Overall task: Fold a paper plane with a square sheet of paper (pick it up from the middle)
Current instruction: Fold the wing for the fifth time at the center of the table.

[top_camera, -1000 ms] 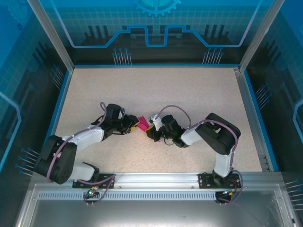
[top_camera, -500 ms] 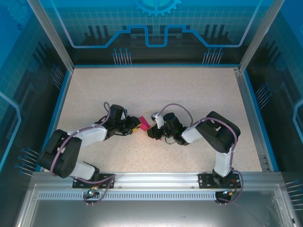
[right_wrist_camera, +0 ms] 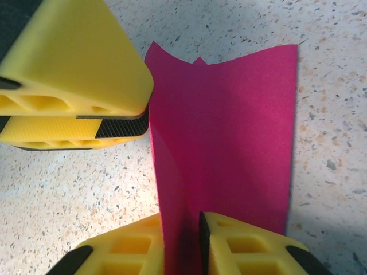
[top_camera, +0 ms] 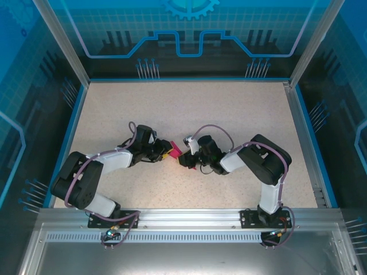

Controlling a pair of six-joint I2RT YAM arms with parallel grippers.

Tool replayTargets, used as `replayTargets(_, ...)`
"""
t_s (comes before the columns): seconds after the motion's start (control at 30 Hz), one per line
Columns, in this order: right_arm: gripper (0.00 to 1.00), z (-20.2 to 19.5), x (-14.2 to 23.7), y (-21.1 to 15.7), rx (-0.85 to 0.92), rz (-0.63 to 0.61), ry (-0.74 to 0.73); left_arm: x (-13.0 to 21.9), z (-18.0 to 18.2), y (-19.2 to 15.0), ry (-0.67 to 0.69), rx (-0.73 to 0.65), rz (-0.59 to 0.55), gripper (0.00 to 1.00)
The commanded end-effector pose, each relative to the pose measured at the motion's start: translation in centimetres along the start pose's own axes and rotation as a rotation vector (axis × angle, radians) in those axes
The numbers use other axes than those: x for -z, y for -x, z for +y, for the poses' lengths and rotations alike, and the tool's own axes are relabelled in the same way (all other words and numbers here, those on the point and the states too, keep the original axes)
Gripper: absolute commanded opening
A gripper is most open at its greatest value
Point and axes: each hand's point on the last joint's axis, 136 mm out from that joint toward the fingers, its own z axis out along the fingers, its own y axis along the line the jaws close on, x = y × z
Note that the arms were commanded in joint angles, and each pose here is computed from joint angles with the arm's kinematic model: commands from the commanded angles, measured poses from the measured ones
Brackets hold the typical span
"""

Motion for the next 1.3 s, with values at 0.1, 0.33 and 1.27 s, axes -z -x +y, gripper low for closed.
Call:
replayTargets(0.1, 0.13, -0.6, -0.1, 0.4, -0.083, 0.036, 0.014, 0.1, -1.3, 0.0, -0.027, -0.059, 0.009, 0.33)
replayTargets(0.33, 0.06, 0.3, -0.4, 0.7, -0.176, 0.089, 0.084, 0.3, -1.3, 0.2, -0.031, -0.089, -0.010, 0.33)
replayTargets(1.27, 0.03, -0.9, -1.7, -0.7, -0.419, 0.184, 0.097, -0.5, 0.1, 0.7, -0.018, -0.139, -0.053, 0.30)
